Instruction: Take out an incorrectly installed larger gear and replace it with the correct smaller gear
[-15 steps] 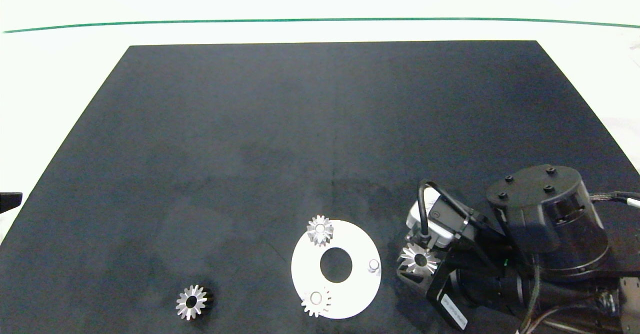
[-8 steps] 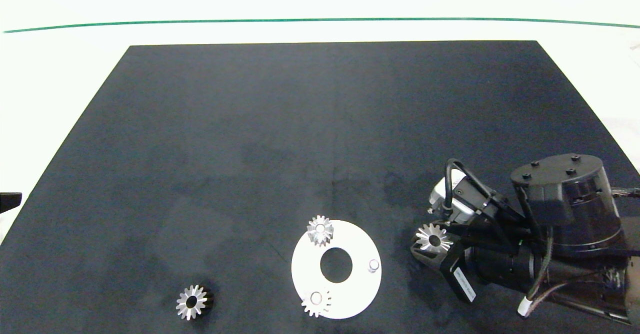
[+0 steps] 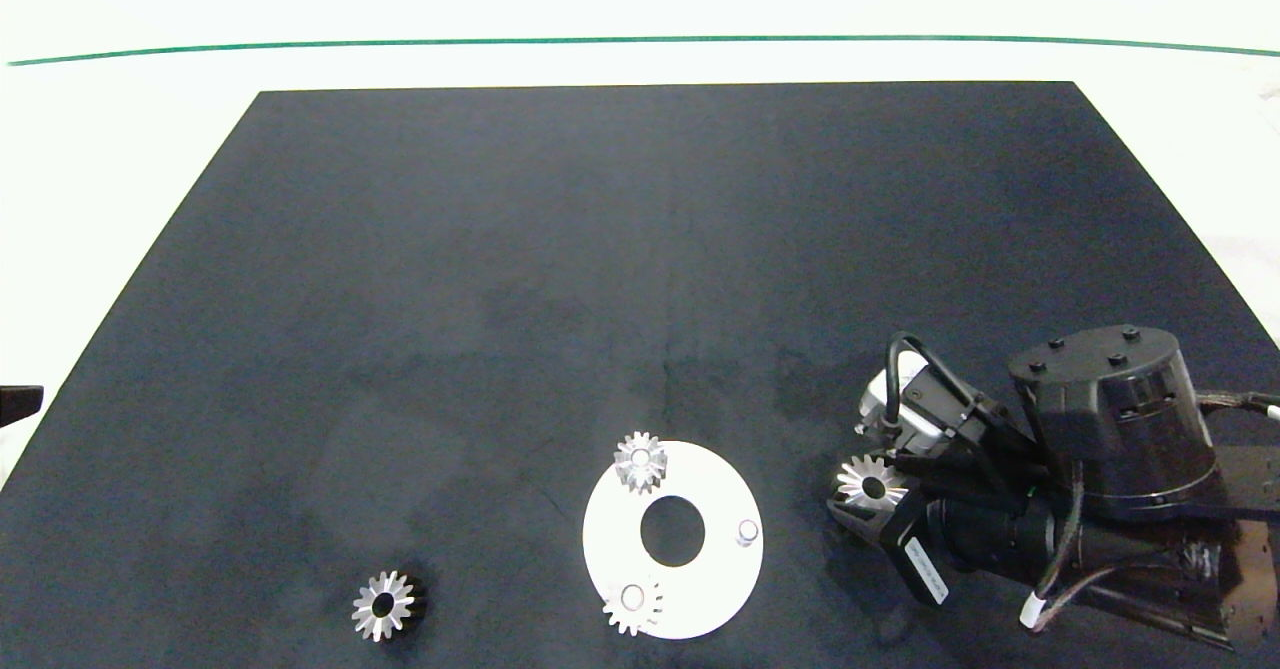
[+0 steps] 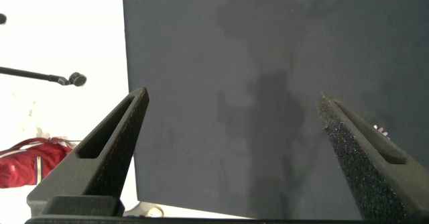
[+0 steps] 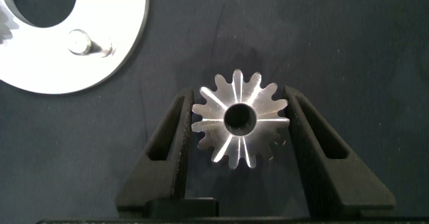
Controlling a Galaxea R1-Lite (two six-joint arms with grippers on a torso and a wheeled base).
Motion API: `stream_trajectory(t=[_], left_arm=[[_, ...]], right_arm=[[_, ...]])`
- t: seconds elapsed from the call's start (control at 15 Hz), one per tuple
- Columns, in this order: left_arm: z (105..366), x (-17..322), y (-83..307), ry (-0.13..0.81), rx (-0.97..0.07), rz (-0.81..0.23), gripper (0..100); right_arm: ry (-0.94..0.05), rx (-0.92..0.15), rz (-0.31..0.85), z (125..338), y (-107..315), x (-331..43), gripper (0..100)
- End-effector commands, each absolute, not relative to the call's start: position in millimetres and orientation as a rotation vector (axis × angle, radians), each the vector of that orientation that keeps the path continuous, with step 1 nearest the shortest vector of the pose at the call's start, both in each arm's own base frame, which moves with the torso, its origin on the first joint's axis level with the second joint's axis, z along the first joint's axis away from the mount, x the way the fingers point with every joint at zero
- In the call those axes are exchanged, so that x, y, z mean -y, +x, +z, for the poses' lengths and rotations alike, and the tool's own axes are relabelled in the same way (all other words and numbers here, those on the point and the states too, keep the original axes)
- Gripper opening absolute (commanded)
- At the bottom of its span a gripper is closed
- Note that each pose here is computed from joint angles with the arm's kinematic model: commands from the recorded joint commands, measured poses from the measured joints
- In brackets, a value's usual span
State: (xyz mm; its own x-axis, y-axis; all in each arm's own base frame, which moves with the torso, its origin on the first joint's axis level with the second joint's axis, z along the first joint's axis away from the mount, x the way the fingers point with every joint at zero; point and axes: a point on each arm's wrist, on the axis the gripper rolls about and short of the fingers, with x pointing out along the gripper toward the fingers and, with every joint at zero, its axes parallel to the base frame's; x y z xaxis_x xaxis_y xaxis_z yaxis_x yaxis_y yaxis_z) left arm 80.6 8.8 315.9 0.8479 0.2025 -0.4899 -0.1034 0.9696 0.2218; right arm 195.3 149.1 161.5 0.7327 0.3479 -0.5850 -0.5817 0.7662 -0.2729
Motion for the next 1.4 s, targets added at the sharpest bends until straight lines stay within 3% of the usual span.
stream_trajectory(t=[0.07,0.27,0.47,0.8,1.0,1.13,1.27,1.4], left_arm=[[316,-9,80,0.192,-0.539,0.163,100],[314,-9,81,0.192,-0.544,0.163,100],[313,-8,84,0.192,-0.553,0.148,100],[300,-1,104,0.214,-0.630,0.062,100],[291,17,116,0.174,-0.672,-0.060,100],[283,44,118,0.145,-0.699,-0.216,100],[275,63,120,0.196,-0.698,-0.267,100],[258,73,120,0.276,-0.718,-0.244,100]], right_arm=[[-0.462,-0.536,0.536,162,195,-149,100],[-0.436,-0.542,0.531,158,189,-145,100],[-0.351,-0.431,0.485,178,169,-124,100],[-0.341,-0.382,0.448,181,138,-98,100],[-0.342,-0.298,0.440,194,126,-87,100],[-0.314,-0.237,0.459,204,116,-80,100],[-0.287,-0.177,0.483,215,108,-76,100],[-0.270,-0.143,0.496,222,104,-73,100]])
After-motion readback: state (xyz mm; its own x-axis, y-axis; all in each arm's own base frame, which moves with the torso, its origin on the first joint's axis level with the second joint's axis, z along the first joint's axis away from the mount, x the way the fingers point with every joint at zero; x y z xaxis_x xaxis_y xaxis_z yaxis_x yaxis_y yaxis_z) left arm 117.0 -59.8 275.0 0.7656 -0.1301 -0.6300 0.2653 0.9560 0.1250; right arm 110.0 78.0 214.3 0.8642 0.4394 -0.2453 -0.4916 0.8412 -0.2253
